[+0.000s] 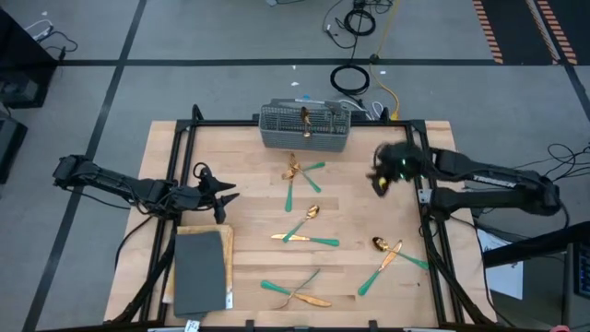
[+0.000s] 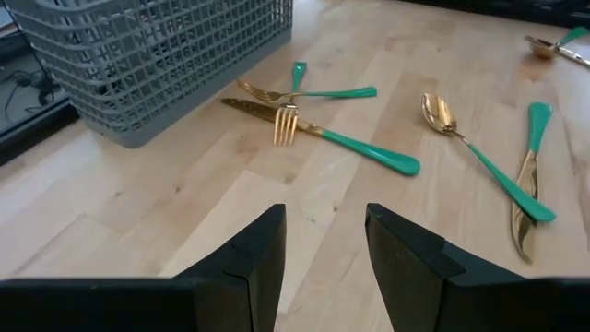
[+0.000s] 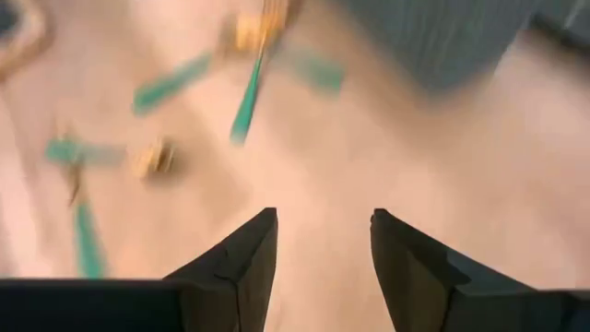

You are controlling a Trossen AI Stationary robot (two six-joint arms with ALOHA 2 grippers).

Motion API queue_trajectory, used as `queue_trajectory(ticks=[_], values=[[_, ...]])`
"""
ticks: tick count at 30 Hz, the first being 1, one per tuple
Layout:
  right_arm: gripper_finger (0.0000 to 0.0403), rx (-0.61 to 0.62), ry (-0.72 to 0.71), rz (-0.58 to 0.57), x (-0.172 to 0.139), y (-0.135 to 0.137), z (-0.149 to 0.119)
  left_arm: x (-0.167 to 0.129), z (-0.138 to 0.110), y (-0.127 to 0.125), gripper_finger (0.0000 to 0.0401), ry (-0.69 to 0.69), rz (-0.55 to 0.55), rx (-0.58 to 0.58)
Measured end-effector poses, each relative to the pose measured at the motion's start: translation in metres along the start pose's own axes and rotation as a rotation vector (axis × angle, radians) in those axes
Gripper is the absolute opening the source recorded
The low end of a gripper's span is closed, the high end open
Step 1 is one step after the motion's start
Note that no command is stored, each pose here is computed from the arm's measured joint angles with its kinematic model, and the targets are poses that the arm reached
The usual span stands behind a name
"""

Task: Sort silverware
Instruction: Put the green fork into the gray silverware holder

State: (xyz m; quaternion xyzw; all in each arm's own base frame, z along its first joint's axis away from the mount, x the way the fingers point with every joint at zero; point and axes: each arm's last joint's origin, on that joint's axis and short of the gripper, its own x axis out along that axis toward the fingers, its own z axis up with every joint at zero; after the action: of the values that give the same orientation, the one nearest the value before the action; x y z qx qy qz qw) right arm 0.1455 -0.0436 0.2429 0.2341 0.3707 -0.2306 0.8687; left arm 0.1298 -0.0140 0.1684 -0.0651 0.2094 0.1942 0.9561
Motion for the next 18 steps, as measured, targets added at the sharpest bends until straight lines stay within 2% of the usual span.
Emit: queue_trajectory(ticks=[3,6,10,14,18], values=[[0.0165,0.037,0.159,0.012,-0.002,0.013,-0.021,0.000,0.000,0.000,0.0157,-0.001,0.002,-0.007],[0.0165,0.057,0.228,0.043,-0.002,0.028,-0.033,0.000,0.000,0.000,0.0157,-0.001,0.003,-0.023],[0.0165,-0.015,0.102,0.186,0.011,0.064,-0.028,0.000,0.000,0.000,0.0157,-0.003,0.003,-0.024],[0.0165,-0.226,-0.047,0.334,0.036,0.106,-0.023,0.000,0.000,0.000,0.0157,-0.005,0.003,-0.025],[0.0165,-0.326,-0.013,0.320,0.072,0.132,-0.026,0.000,0.000,0.000,0.0157,-0.005,0.003,-0.026]])
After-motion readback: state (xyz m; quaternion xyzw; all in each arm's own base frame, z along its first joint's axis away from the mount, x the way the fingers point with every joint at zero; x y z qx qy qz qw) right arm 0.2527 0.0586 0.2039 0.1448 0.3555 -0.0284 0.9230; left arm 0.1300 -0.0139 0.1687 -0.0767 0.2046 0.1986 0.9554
